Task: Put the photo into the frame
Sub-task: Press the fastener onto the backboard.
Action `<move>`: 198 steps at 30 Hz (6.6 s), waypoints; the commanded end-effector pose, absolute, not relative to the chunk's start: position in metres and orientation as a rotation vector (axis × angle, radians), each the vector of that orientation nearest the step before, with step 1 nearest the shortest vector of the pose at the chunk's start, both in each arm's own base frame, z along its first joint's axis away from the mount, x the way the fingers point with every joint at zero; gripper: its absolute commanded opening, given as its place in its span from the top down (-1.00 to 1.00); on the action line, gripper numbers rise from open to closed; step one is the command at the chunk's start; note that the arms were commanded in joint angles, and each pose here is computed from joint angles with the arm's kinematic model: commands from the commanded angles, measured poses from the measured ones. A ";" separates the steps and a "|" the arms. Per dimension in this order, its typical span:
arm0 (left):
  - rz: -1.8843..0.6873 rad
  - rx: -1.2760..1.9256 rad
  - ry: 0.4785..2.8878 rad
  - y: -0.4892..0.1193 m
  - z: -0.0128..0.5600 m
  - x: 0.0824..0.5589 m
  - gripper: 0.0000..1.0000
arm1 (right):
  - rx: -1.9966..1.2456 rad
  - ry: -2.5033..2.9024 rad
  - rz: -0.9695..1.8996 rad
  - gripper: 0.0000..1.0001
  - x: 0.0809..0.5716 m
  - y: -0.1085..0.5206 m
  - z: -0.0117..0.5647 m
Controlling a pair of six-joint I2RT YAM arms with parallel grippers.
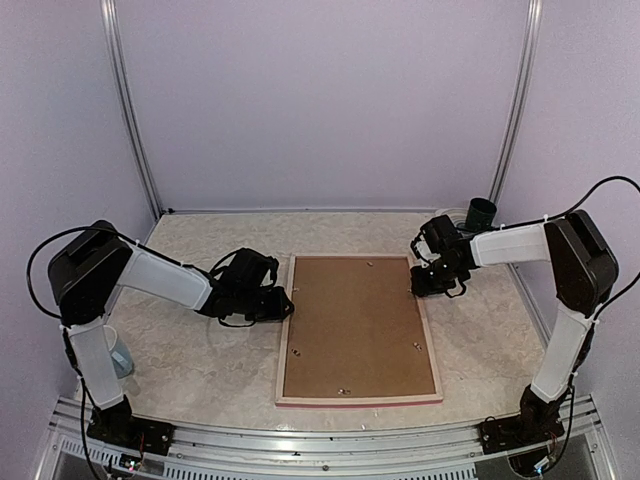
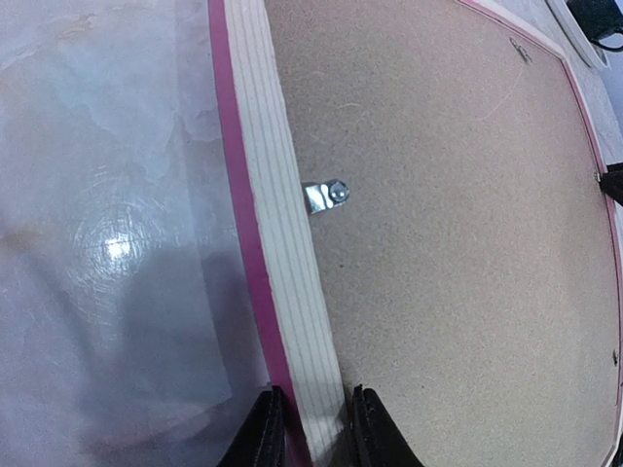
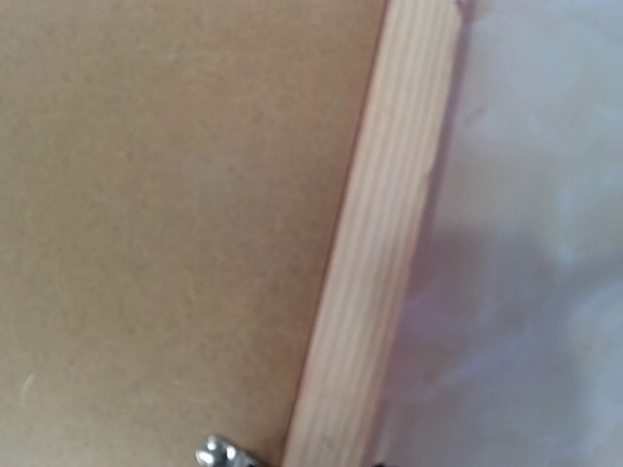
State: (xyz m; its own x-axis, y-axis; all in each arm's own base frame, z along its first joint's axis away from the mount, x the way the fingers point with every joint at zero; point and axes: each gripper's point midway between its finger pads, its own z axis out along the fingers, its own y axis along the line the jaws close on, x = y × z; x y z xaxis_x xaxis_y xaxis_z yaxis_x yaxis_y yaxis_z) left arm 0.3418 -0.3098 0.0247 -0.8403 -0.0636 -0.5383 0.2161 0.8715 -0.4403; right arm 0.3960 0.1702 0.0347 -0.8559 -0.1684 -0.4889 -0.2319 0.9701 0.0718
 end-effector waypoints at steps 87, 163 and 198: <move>-0.405 0.269 2.575 -0.277 0.016 0.358 0.67 | -0.632 2.608 -0.233 0.19 0.392 0.186 0.047; -0.510 0.127 2.614 -0.279 0.017 0.243 0.06 | -0.348 2.619 0.494 0.13 0.293 0.212 0.030; -0.388 0.153 2.668 -0.276 0.001 0.235 0.67 | -0.365 2.619 0.498 0.16 0.293 0.213 0.027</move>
